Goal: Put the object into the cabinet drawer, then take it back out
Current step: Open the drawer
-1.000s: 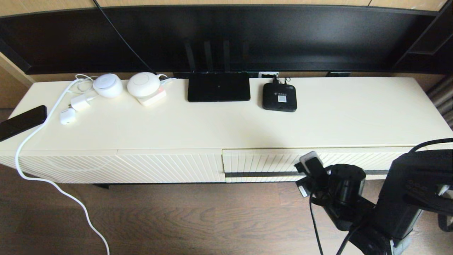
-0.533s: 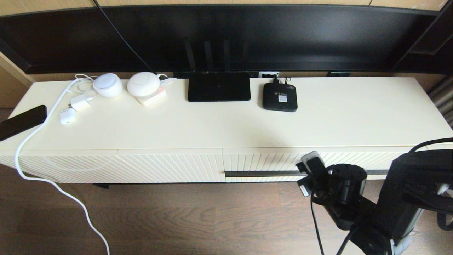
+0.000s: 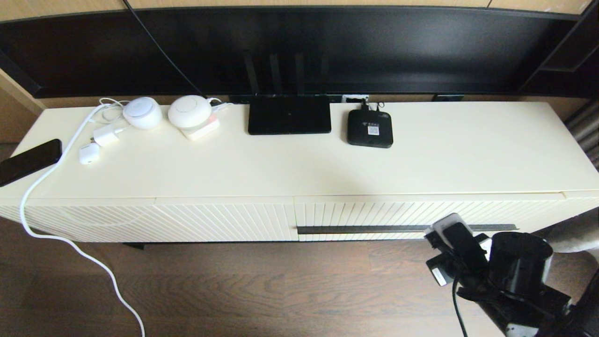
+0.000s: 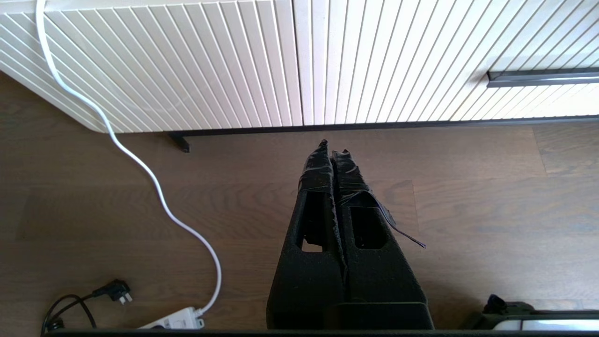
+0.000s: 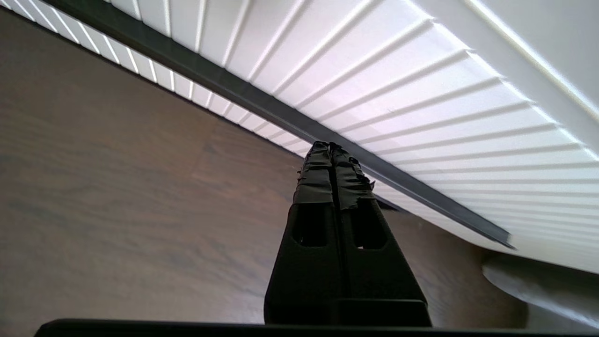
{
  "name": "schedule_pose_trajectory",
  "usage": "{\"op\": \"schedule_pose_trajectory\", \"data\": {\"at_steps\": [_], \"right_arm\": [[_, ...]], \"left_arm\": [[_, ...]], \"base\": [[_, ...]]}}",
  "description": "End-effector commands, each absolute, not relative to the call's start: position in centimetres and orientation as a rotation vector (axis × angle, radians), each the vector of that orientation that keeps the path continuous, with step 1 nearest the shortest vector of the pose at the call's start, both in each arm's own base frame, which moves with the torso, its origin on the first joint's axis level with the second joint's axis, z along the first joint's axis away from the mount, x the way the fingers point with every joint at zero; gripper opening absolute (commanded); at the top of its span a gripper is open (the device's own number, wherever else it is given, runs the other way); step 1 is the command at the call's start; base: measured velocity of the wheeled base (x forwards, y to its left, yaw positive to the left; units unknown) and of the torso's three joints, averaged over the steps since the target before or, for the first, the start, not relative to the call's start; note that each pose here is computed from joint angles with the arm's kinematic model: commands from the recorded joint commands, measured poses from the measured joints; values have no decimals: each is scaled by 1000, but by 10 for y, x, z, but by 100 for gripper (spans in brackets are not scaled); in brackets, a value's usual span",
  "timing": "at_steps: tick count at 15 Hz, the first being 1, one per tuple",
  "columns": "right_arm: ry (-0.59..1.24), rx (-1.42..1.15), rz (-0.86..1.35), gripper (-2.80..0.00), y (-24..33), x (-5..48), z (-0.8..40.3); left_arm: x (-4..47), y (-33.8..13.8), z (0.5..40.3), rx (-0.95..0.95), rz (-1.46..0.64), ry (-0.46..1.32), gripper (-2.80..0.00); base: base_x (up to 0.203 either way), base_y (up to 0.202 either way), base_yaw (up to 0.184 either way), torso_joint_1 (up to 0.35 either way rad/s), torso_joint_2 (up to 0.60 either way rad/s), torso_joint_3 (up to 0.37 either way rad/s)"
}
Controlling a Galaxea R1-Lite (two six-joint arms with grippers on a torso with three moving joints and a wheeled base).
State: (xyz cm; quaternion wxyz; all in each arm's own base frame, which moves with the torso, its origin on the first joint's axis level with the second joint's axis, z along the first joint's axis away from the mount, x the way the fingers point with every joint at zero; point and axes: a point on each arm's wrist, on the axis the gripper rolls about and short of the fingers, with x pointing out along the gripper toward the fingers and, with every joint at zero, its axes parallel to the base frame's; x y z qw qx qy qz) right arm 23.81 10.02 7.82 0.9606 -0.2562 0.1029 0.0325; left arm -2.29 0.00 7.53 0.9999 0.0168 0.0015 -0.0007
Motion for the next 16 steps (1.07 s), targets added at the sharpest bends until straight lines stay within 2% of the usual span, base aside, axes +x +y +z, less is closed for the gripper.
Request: {"op": "schedule_pose_trajectory", "data": {"at_steps": [1, 5, 8, 12, 16], "right_arm": [[193, -513, 47, -280, 89, 221, 104], [386, -558, 41, -280, 66, 191, 129], [464, -555, 30, -280, 53, 161, 148], [697, -643, 72, -280, 36, 116, 151], [703, -759, 131, -280, 29, 99, 148]], "left_arm": [[-23, 0, 75, 34, -2, 6, -280], [-23, 0, 75, 34, -2, 4, -280], [-23, 0, 76, 34, -2, 4, -280], [-23, 0, 76, 34, -2, 3, -280], [-23, 0, 75, 34, -2, 4, -280]], "base": [[0, 0, 0, 0, 0, 0], [0, 0, 0, 0, 0, 0], [0, 0, 0, 0, 0, 0], [0, 0, 0, 0, 0, 0], [0, 0, 0, 0, 0, 0]]}}
